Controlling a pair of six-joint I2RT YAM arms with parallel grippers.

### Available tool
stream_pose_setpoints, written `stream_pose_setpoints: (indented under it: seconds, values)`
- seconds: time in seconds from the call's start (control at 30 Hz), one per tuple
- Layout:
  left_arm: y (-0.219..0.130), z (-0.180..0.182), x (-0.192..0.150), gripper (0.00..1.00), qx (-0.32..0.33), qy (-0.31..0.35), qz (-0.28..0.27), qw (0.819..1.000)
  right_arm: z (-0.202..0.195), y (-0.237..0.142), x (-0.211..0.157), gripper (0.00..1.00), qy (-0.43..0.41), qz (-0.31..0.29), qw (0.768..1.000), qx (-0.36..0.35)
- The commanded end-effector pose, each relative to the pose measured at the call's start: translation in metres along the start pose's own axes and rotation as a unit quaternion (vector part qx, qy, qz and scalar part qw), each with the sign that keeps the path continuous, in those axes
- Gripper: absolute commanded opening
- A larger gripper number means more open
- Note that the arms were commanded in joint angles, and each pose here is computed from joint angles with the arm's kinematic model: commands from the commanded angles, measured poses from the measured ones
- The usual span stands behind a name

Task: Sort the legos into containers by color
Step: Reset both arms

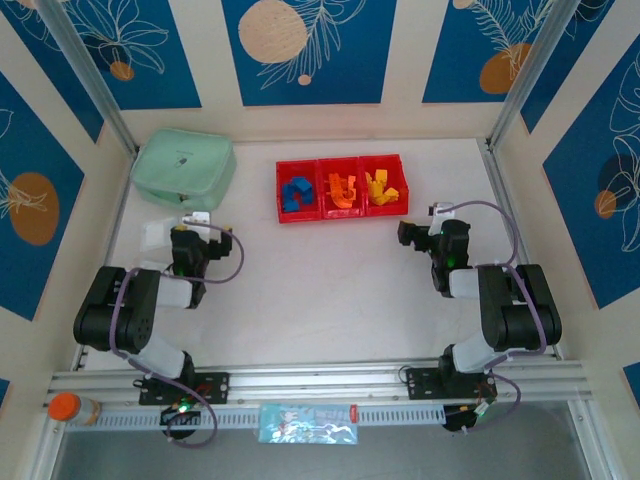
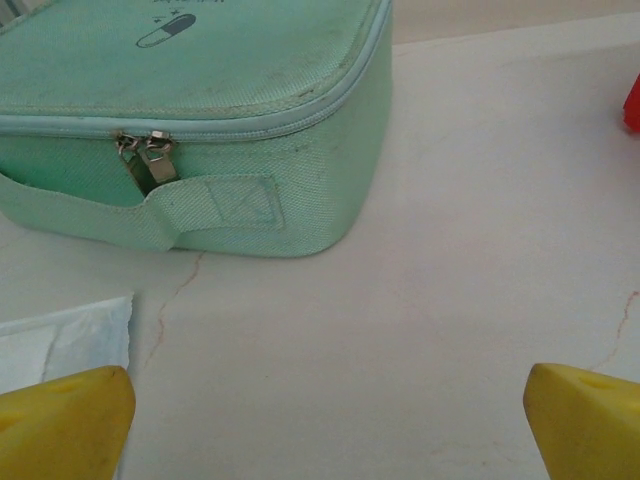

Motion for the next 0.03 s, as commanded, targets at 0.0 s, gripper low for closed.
stream_pose_setpoints:
  seconds: [0.0]
  values:
    - [0.0008, -0.0007, 0.0057, 0.99, -0.009, -0.001, -0.016, 1.0, 0.0073, -0.0009, 0.0079, 0.99, -0.011, -0.015, 1.0, 0.021]
Point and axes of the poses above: each hand's point on the last joint's axis, 136 mm out from that joint toward the fingers, its own y axis out along the fingers, its own z axis along the line the jaws close on, x = y × z, the point moved 2 cm from there along -y, back along the fingers, and after that the axes turned 15 degrees about y, right-handed, at the moved point
